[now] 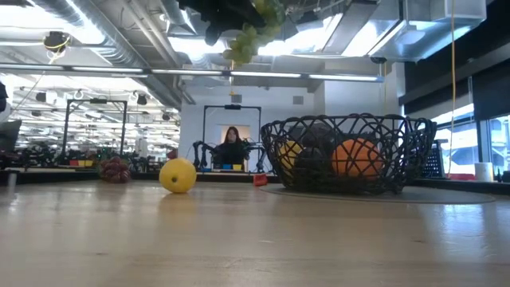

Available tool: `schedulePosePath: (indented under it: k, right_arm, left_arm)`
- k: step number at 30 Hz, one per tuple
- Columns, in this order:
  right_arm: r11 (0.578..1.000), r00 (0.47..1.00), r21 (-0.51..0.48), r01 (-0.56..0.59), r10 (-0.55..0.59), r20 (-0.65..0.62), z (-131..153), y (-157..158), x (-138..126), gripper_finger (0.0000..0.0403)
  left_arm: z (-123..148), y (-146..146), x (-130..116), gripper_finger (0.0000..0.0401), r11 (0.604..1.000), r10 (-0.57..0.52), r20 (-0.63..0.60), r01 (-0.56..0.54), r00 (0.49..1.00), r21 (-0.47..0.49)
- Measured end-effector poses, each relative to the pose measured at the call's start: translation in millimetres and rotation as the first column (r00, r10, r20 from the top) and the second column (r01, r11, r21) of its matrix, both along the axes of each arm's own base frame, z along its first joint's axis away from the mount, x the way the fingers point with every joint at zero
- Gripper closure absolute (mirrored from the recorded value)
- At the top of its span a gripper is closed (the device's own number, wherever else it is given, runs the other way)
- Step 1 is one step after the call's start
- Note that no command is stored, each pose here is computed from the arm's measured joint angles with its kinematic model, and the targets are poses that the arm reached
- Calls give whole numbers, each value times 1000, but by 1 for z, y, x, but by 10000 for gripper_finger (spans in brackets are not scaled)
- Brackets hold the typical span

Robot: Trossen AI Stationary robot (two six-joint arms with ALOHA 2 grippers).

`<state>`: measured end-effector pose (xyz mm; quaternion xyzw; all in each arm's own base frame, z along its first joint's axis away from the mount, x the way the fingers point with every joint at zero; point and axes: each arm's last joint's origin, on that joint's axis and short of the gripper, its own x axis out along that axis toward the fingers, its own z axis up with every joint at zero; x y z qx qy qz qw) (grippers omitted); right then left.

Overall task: Build produce basket
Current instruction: Put the green grapes into the black wire basket

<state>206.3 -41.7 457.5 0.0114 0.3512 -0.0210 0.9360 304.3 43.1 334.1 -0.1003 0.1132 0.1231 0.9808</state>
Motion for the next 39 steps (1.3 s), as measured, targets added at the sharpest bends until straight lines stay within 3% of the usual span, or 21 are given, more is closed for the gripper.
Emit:
schedulePosePath:
  k: [7, 18, 26, 33, 39]
  right_arm:
    - [1000, 1000, 18, 12, -12, -10, -11, -6, 29, 59]
    - [983, 984, -88, -164, 169, 52, -29, 4, 89, 59]
    - [968, 989, -204, -149, 143, -43, -56, 4, 122, 59]
    - [962, 988, -232, -145, 128, -87, -78, 12, 148, 61]
    - [949, 992, -296, -106, 83, -92, -86, 19, 159, 98]
  left_arm:
    - [0, 0, 0, 378, 1000, -7, 0, 7, 1000, -1]
    - [0, -1, 0, 378, 1000, -19, -5, 19, 1000, 20]
    - [0, -6, 1, 378, 999, -35, -5, 35, 999, 22]
    - [0, -6, 1, 378, 999, -35, -6, 35, 999, 22]
    - [0, -6, 1, 378, 999, -33, -6, 34, 999, 22]
